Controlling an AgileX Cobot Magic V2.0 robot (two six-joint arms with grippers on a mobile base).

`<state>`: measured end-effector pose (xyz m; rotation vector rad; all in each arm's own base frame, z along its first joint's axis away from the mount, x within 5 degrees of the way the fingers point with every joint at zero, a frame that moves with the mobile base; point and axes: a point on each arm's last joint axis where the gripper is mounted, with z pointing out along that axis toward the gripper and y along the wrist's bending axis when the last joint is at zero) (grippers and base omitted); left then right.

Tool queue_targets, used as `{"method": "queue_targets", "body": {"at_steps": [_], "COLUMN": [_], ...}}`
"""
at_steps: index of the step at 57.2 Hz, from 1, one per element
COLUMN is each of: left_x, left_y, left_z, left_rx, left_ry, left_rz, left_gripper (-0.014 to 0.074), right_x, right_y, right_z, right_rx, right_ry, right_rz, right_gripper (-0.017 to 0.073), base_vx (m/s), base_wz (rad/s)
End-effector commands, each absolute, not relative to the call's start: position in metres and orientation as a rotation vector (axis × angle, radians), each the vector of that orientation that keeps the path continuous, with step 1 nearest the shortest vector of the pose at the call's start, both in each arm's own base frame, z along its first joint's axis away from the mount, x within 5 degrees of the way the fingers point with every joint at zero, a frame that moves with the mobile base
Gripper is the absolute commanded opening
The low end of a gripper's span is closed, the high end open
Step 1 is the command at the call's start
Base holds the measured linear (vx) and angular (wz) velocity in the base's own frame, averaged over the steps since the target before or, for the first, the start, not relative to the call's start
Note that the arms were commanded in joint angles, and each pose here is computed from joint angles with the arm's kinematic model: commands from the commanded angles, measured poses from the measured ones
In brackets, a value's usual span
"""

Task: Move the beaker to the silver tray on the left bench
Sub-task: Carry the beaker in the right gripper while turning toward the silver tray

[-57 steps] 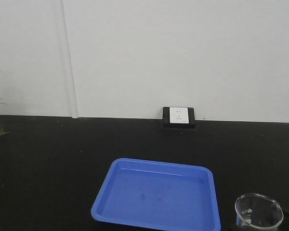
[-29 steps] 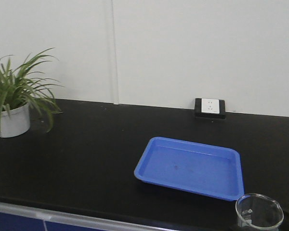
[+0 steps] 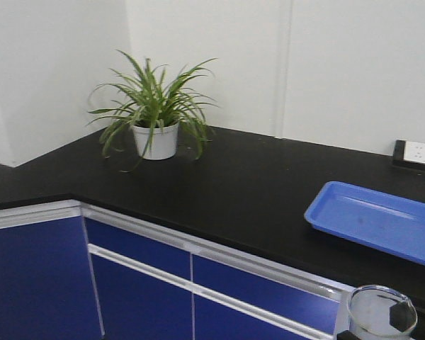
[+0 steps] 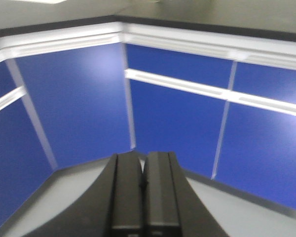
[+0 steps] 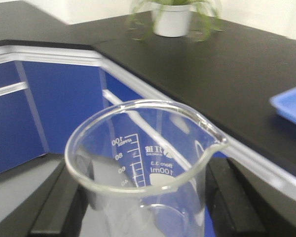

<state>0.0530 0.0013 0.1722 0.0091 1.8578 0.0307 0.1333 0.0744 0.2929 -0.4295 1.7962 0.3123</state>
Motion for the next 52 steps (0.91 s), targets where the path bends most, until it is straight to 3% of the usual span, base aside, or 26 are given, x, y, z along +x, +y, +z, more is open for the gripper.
{"method": "queue_targets", "body": {"at_steps": [1,52], "left_x": [0.0544,0.0544], "left_y": [0.0007,0.0007], "left_z": [0.1705,0.1705], "left_rx": [0.012,0.012], "left_ry": [1.792,1.792], "left_rz": [0.021,0.021], "left_gripper": [0.0001,0.0001], "right_x": [0.133,0.133], "right_y": [0.0774,0.0775], "right_z": [0.307,0.307], "right_rx": [-0.449,-0.45], "right_ry": [1.725,1.725], "right_rz": [0.344,0.344], "right_gripper": [-0.0006,-0.0006], "base_vx": [-0.33,-0.26], "base_wz": [0.55,0.53]}}
